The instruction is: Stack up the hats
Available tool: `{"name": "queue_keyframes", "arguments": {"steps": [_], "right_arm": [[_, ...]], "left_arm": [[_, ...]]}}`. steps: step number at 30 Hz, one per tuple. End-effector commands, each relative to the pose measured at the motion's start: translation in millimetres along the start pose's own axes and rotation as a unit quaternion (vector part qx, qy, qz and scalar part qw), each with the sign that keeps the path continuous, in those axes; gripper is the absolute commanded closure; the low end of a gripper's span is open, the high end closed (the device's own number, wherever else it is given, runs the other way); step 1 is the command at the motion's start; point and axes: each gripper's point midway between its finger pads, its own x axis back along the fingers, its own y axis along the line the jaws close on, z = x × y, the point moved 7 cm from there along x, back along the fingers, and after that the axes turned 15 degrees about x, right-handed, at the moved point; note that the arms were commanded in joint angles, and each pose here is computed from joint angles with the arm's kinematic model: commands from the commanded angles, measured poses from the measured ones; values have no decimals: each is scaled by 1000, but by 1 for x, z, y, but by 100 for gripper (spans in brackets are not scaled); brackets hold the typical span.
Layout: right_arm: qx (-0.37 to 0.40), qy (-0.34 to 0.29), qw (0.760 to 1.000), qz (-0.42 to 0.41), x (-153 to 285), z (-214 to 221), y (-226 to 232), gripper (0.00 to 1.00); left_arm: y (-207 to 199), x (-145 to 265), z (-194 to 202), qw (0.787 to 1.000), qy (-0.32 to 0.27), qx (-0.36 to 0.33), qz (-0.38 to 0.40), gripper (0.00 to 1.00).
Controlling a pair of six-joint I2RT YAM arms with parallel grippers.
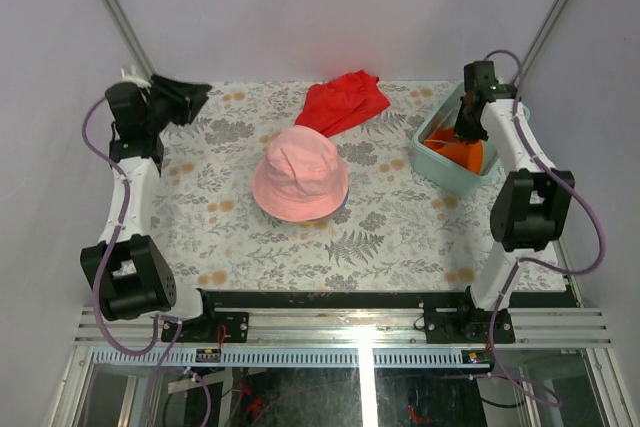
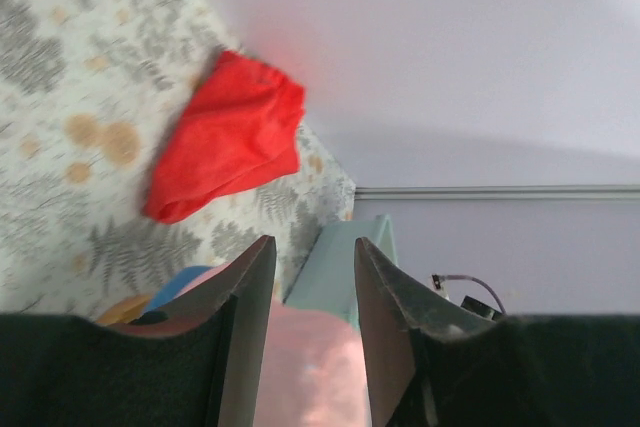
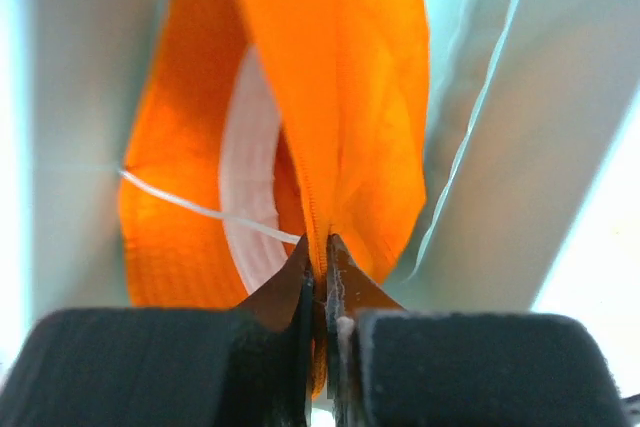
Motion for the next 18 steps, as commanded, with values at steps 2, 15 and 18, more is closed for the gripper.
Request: {"name": "queue_keyframes", "arguments": {"steps": [2,15,18], "right_arm": [[-87,-234,968,-26,143,-69,-20,100],[-114,-319,922,-188,233,-104,4,100],[-102,-321,915,-220,239,-104,17,100]], "left_arm": [[-101,5,27,993,18,-90,75,62],[-169,-51,212,915,238,-279,167,57],[-176,-55,235,909,264,-274,173,57]]}}
